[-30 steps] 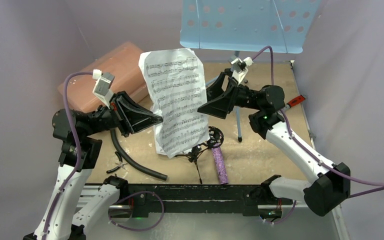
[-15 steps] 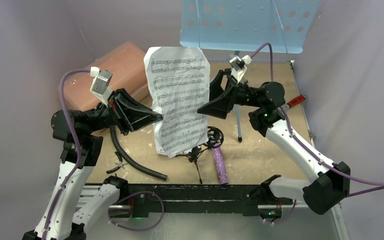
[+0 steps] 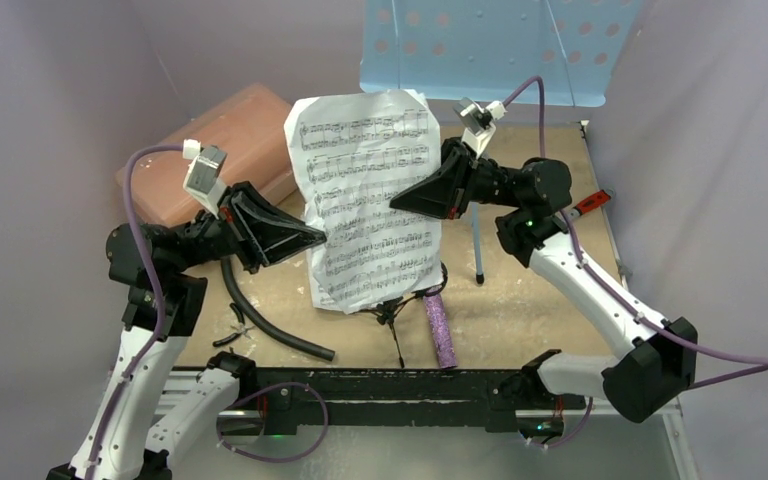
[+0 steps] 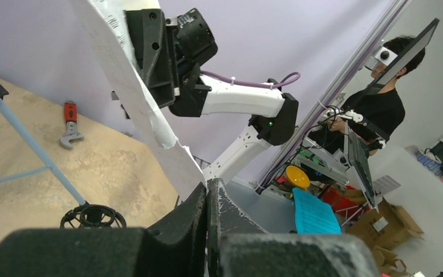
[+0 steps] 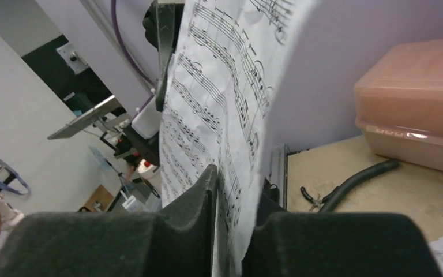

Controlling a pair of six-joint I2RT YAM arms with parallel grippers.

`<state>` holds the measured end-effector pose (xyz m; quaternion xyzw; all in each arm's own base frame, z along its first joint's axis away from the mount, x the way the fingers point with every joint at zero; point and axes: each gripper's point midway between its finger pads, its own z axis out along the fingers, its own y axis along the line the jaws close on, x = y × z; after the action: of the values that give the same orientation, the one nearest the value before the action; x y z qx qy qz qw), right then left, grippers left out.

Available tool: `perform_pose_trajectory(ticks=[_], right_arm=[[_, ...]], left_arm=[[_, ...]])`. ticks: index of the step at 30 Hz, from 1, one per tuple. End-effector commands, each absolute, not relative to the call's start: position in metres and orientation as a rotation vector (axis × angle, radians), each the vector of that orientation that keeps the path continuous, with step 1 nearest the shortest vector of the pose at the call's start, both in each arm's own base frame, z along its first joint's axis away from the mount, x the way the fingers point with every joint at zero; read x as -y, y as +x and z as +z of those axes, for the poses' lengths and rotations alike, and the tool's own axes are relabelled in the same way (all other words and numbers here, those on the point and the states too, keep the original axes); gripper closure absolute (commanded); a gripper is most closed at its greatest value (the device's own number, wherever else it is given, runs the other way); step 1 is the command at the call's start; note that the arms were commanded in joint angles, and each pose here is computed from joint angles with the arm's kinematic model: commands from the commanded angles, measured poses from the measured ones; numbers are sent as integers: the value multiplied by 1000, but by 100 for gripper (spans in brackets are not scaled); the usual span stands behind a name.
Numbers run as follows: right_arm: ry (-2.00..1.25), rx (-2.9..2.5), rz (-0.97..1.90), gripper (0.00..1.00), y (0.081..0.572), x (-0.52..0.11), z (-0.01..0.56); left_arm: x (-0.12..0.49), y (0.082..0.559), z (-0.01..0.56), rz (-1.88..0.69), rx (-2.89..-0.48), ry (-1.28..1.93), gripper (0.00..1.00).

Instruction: Set up the instrument practice props

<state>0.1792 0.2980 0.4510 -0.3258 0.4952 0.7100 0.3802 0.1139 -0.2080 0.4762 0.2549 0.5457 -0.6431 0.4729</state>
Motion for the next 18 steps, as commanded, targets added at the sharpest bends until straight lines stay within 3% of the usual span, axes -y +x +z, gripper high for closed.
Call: perform_pose_trajectory(ticks=[1,3,10,15,18], right_arm=[[-897,-1141,1755,91,160,-288,484],[-900,-1157,1727,100,161,-288,485],[-879,-1202,1585,100,166,-283,491],[-865,-1218,1567,100,162,-278,495],[-869,-1221,1564,100,159,-277,497]], left_arm=[[209,125,467,-1519,-1358,616,100],[209,134,459,-1480,-1385,592,99],[203,170,429,-1321,-1491,478,62],[202,188,425,-1273,-1511,432,26],[206,192,434,-1310,-1470,443,21]])
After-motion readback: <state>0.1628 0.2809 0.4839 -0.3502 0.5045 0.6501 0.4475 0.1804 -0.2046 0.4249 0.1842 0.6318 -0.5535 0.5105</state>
